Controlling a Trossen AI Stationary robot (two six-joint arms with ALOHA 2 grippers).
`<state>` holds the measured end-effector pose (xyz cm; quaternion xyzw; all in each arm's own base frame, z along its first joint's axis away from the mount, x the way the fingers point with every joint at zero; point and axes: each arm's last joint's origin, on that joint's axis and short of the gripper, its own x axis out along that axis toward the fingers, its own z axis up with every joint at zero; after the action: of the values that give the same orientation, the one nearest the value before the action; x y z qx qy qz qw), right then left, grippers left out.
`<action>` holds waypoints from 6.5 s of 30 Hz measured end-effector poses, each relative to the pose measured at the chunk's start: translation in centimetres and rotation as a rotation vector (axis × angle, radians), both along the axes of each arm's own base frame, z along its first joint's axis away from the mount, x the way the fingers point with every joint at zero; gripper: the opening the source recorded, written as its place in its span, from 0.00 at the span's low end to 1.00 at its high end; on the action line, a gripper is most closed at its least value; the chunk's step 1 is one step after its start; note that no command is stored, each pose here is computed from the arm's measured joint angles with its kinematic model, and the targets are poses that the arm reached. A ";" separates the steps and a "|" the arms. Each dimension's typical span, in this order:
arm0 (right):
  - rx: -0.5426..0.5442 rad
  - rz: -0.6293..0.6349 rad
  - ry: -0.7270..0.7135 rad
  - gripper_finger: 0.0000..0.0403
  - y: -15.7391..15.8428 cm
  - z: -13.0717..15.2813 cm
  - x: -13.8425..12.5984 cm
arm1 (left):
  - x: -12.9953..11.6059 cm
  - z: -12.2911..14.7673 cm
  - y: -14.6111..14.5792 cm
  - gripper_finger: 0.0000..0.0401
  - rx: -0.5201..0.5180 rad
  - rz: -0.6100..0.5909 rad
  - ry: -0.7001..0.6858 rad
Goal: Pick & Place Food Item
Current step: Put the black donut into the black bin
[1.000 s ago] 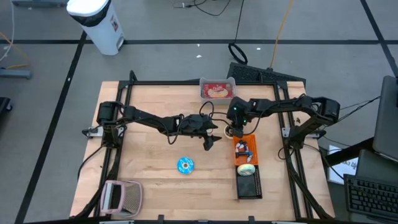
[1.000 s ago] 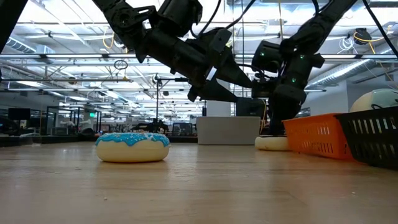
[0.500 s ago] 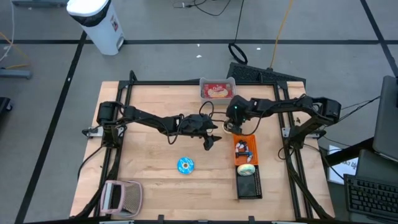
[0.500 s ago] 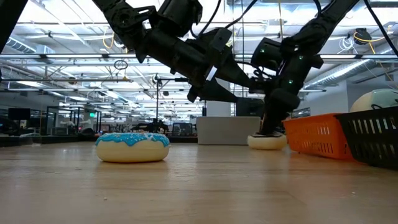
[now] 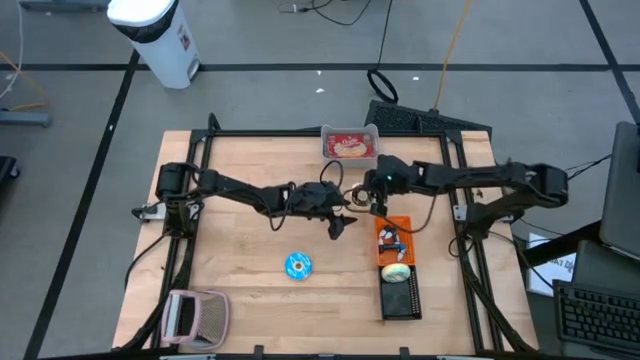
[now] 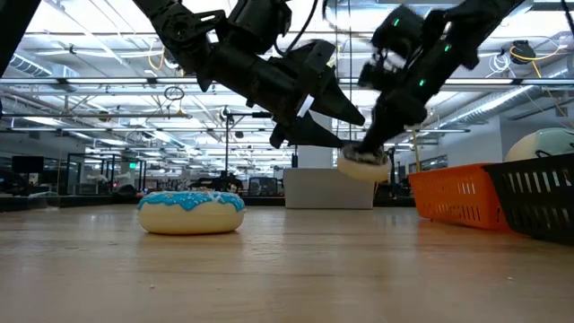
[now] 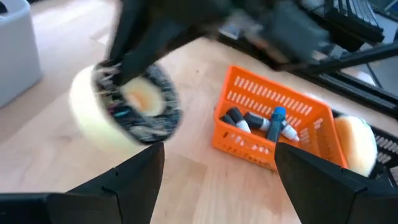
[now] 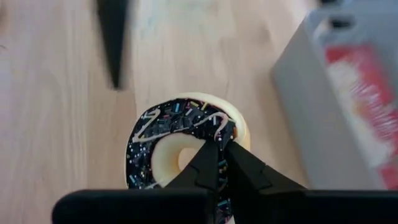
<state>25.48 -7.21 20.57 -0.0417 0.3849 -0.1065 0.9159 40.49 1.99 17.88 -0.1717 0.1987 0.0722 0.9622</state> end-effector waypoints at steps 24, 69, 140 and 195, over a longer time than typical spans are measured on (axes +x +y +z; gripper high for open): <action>-0.352 -0.015 -0.071 0.02 9.0 4.4 -3.0 | 0.5 1.6 0.3 0.77 -0.070 0.034 -0.177; -0.217 -0.001 -0.422 0.28 11.1 8.8 -5.3 | 0.7 2.1 0.0 0.06 0.137 -0.036 -0.223; 0.410 0.311 -0.328 0.02 14.5 8.2 -6.9 | -3.4 7.9 -4.0 0.79 0.166 -0.118 -0.097; 0.272 0.220 0.153 0.16 23.1 0.2 -9.3 | -4.2 8.0 -9.6 0.77 0.152 -0.126 -0.111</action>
<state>16.20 15.88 20.81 0.0327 0.4575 0.0510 0.8871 36.32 -7.65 25.86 -0.0893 0.1496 0.0166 0.9846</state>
